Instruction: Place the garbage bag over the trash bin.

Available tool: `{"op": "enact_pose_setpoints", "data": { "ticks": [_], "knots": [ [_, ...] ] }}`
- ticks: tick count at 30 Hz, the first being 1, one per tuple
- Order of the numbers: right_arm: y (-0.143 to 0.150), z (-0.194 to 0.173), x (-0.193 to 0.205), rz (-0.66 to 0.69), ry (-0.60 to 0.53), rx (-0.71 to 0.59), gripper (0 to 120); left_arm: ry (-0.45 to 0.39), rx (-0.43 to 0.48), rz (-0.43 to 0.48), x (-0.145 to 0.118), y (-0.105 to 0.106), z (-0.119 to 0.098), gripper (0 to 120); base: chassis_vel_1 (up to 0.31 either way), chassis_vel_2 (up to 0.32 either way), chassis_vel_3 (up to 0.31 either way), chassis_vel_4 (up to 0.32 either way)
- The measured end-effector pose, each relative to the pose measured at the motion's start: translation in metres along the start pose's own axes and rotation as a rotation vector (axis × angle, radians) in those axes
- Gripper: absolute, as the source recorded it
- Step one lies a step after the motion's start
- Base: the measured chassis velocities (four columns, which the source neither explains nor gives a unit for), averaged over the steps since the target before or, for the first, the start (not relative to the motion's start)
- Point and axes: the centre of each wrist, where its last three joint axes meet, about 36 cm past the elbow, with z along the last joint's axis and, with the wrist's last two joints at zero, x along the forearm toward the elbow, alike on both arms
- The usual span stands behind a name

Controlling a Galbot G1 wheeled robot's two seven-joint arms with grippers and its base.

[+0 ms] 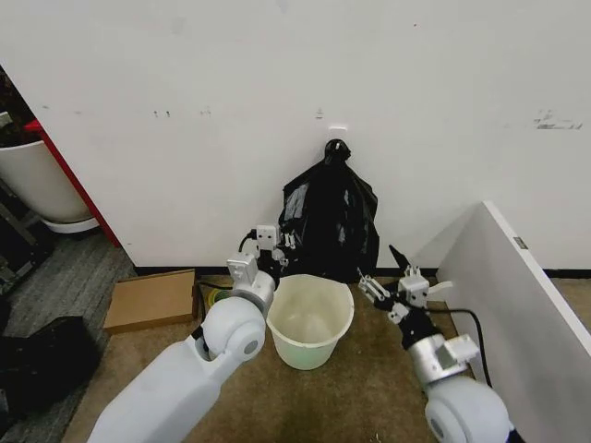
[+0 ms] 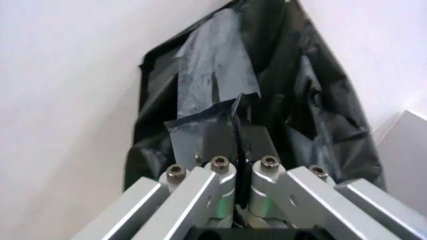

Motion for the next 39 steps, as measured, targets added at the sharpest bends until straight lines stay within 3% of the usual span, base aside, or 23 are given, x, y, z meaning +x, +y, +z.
{"op": "enact_pose_setpoints", "data": {
  "ticks": [3,7,18,27,34,36,39],
  "knots": [
    [-0.005,0.003,-0.011,-0.035,0.049,0.055,99,-0.002,0.002,0.007,-0.002,-0.003,0.0,0,0.0,0.0,0.0,0.0],
    [-0.015,0.008,-0.028,-0.055,0.09,0.125,100,0.004,-0.001,0.004,0.001,-0.003,0.002,0,0.0,0.0,0.0,0.0],
    [-0.007,-0.004,-0.087,-0.051,0.103,0.097,95,0.003,-0.018,-0.005,0.005,0.001,0.003,0,0.0,0.0,0.0,0.0],
    [-0.007,0.018,-0.111,-0.047,0.165,0.148,92,0.015,-0.015,-0.003,0.01,-0.001,0.008,0,0.0,0.0,0.0,0.0],
    [-0.007,0.022,-0.118,-0.029,0.175,0.164,79,0.019,-0.02,0.008,0.011,-0.004,0.009,0,0.0,0.0,0.0,0.0],
    [-0.007,0.023,-0.118,-0.025,0.176,0.17,64,0.018,-0.021,0.01,0.011,-0.004,0.009,0,0.0,0.0,0.0,0.0],
    [-0.007,0.024,-0.119,-0.023,0.178,0.175,59,0.019,-0.021,0.01,0.011,-0.004,0.009,0,0.0,0.0,0.0,0.0]
  ]
}}
